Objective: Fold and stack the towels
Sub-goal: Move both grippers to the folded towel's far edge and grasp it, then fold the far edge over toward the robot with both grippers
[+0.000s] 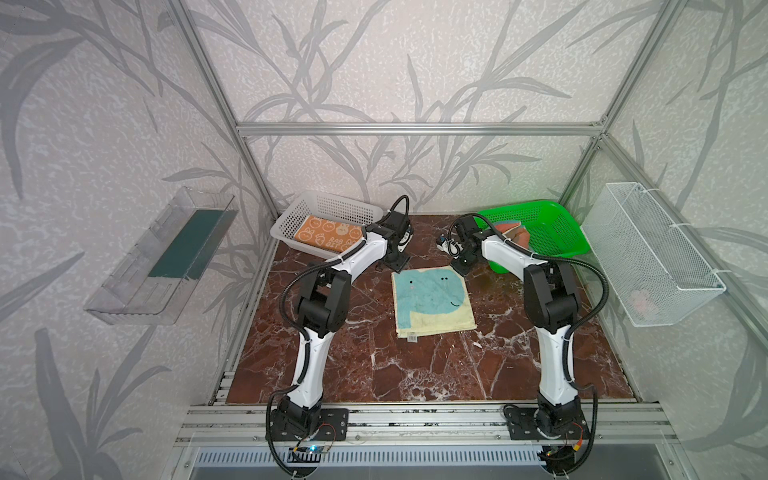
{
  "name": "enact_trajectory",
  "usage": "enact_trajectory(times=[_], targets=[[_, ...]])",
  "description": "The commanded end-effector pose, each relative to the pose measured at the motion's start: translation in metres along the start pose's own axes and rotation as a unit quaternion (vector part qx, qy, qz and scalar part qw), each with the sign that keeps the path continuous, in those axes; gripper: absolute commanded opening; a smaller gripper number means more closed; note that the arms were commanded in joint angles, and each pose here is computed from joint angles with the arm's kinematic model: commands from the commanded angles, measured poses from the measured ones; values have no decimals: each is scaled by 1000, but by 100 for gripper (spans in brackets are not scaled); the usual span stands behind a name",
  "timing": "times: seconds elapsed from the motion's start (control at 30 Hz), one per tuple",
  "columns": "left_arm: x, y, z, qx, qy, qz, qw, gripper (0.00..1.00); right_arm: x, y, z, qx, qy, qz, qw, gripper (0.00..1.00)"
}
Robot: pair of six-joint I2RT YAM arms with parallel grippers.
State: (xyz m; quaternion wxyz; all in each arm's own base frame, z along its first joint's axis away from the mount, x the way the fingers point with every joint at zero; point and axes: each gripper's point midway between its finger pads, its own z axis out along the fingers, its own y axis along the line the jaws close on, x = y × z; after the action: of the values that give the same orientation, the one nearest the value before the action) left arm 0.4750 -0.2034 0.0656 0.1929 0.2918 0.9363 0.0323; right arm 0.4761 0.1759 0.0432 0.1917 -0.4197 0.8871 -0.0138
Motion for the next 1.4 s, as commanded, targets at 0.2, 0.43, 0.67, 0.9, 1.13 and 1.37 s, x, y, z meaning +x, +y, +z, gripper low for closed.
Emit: enact_trajectory(times=[0.2,0.43,0.67,0.9,1.13,1.37], targets=[[16,-5,14,16,44,18,999,59,6,2,3,6,9,-18,1000,0],[24,-6,32,13,69,16,997,51,8,3,3,7,10,-19,1000,0],[35,-6,45,8,97,18,995,48,10,3,1,10,10,-22,1000,0],[43,-13,52,27,116,21,993,38,8,4,-2,12,4,-23,1000,0],[51,-19,56,43,135,26,990,13,6,4,-4,12,0,-23,1000,0],[52,-14,56,26,139,22,990,0,4,5,-5,13,-11,-25,1000,0]])
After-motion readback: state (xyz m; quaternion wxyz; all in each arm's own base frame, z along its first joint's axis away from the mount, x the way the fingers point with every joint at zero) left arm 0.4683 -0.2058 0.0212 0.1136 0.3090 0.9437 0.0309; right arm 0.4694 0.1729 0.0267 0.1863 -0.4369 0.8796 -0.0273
